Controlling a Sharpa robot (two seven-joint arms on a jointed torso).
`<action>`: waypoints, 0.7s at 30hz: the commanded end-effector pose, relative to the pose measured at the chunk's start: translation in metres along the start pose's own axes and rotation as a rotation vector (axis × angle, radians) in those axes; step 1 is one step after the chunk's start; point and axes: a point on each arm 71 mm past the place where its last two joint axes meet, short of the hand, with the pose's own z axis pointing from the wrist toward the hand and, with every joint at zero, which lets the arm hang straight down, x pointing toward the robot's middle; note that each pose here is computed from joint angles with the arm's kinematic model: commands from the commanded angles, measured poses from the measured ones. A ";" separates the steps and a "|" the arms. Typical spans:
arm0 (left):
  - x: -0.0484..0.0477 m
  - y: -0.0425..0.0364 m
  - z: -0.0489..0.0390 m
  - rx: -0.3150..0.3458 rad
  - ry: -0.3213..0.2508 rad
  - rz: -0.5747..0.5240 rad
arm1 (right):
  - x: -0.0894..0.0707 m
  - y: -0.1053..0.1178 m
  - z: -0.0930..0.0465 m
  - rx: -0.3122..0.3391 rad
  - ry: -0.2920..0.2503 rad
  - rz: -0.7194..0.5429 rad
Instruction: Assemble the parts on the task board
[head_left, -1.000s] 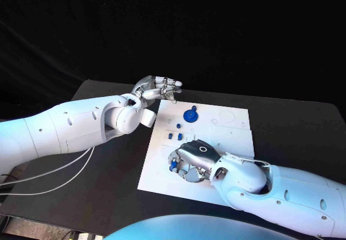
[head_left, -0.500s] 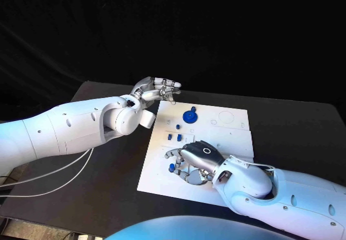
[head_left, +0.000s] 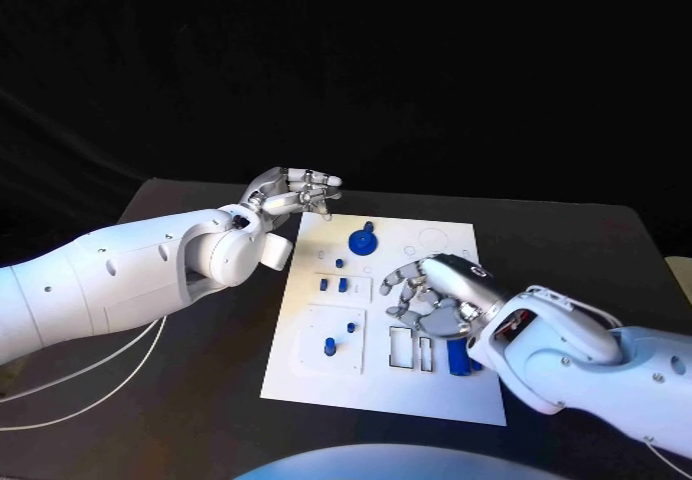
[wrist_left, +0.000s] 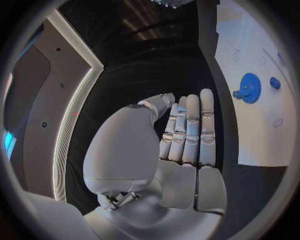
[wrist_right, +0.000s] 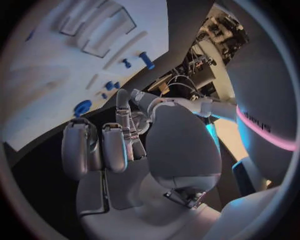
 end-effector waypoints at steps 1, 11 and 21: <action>0.0025 -0.0005 0.0006 0.007 0.017 -0.004 | -0.006 -0.027 -0.016 0.193 0.126 0.298; 0.0012 0.0026 -0.0003 0.002 0.014 -0.002 | -0.030 -0.056 -0.072 0.371 0.075 0.203; 0.0013 0.0048 0.0001 -0.002 0.015 -0.003 | -0.014 -0.057 -0.091 0.447 0.077 0.031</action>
